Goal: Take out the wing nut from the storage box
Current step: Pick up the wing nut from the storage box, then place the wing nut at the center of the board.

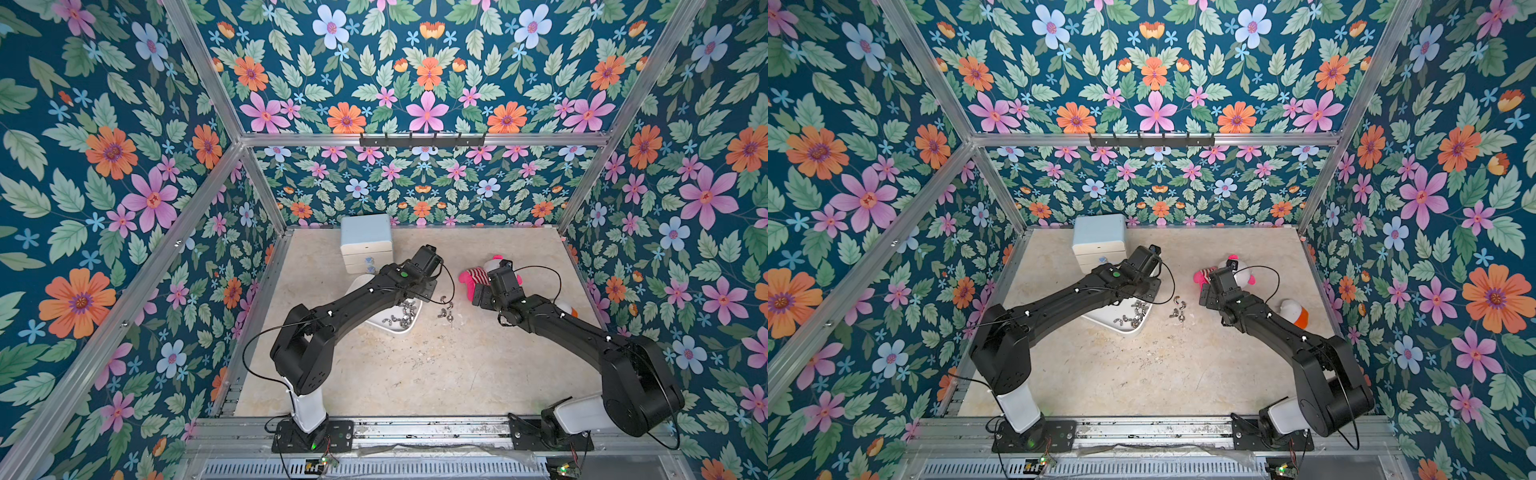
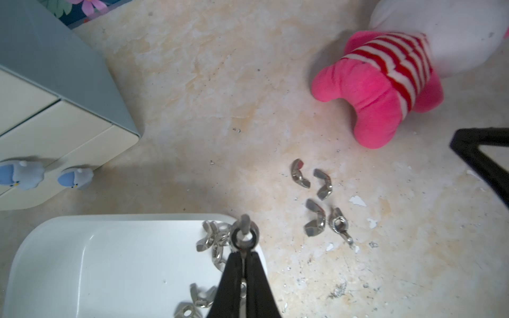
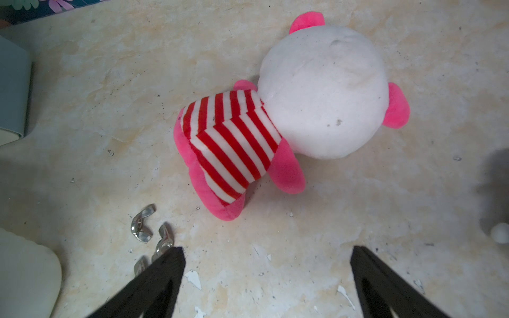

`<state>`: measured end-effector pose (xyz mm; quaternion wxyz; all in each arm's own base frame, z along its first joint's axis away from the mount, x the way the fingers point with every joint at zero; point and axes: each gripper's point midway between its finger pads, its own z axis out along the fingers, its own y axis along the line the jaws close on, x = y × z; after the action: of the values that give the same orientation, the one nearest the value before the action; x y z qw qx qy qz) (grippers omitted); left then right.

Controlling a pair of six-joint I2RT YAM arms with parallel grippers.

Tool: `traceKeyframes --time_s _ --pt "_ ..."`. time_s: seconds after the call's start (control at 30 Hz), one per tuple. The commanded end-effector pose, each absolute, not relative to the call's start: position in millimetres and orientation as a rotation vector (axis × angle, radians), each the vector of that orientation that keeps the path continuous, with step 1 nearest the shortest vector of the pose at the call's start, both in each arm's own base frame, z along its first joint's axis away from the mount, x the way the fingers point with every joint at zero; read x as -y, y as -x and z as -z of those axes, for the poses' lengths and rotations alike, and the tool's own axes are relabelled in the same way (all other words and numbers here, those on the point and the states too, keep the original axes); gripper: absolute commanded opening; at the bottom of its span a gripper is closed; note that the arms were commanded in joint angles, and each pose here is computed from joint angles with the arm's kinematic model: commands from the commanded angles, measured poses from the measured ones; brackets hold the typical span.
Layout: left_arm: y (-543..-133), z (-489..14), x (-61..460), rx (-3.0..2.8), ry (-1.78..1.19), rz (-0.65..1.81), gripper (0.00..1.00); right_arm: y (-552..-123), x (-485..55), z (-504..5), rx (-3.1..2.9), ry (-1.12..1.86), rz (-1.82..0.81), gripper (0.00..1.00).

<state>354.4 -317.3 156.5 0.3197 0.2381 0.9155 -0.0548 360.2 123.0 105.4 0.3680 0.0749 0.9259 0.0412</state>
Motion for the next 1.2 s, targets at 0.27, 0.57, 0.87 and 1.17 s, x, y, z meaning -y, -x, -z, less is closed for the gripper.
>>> traceKeyframes --time_s 0.27,0.57,0.87,1.17 --pt "-346 -141 354 -2.441 -0.633 0.159 0.0 -356 -112 -109 -2.368 -0.223 -0.059 0.99" --pt "-351 -105 362 -2.495 -0.585 0.147 0.0 -351 -100 -111 -2.354 -0.247 -0.055 0.99" --pt "-355 -82 363 -2.522 -0.557 0.116 0.0 -349 -100 -108 -2.361 -0.243 -0.058 0.99" --pt "-357 -68 364 -2.533 -0.552 0.104 0.0 -349 -102 -108 -2.359 -0.244 -0.069 0.99"
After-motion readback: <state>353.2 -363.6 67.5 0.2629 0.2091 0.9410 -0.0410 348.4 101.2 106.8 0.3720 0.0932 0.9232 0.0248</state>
